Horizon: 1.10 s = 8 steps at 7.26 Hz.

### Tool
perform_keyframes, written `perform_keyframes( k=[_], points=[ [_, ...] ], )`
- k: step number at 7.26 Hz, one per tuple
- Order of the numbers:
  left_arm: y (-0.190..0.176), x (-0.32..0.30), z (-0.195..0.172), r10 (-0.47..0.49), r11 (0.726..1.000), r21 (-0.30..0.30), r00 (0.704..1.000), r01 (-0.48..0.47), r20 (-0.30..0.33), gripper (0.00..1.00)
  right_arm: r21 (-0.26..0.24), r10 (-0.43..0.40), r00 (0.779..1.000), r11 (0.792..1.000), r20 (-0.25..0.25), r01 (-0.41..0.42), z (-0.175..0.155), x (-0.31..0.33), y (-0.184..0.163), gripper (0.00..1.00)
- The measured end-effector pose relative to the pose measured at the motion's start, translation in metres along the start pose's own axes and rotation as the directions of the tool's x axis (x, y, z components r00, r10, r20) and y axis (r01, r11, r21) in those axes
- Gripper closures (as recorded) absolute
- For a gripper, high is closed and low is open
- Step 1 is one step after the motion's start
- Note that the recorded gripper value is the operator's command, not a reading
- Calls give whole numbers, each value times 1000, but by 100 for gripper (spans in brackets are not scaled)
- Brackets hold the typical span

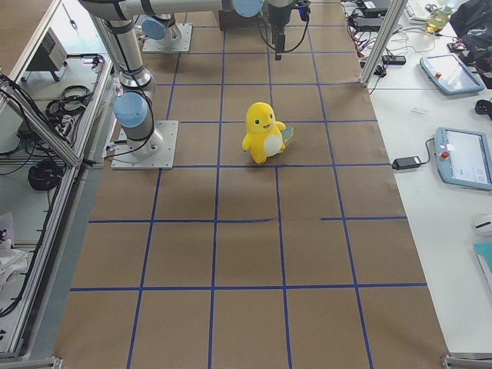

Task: Pull drawer sideways
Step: 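Align the open left gripper fingers around the white handle bar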

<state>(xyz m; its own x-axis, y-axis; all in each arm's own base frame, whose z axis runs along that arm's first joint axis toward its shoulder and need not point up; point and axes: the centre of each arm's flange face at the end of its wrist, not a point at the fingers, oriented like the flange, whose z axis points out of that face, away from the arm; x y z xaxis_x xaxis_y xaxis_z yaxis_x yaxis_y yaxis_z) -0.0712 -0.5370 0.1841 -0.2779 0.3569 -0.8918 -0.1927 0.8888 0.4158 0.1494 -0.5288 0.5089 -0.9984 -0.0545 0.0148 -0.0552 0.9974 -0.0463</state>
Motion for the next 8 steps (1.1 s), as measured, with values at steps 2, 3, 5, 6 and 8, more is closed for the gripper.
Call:
perform_keyframes(
  k=[2,3,5,6,8],
  points=[
    [0,-3,3,-9,1000,-1,1000,9,2,5,0,0,1000,1000,0,0,0,0,0,0],
    [-1,-3,5,-17,1000,-4,1000,17,2,18,0,0,1000,1000,0,0,0,0,0,0],
    [-5,1,10,-29,1000,-3,999,29,15,23,0,0,1000,1000,0,0,0,0,0,0],
    [-6,2,11,-34,999,-1,999,34,21,33,0,0,1000,1000,0,0,0,0,0,0],
    [-6,3,13,-41,999,-3,999,41,22,56,0,0,1000,1000,0,0,0,0,0,0]
  ],
)
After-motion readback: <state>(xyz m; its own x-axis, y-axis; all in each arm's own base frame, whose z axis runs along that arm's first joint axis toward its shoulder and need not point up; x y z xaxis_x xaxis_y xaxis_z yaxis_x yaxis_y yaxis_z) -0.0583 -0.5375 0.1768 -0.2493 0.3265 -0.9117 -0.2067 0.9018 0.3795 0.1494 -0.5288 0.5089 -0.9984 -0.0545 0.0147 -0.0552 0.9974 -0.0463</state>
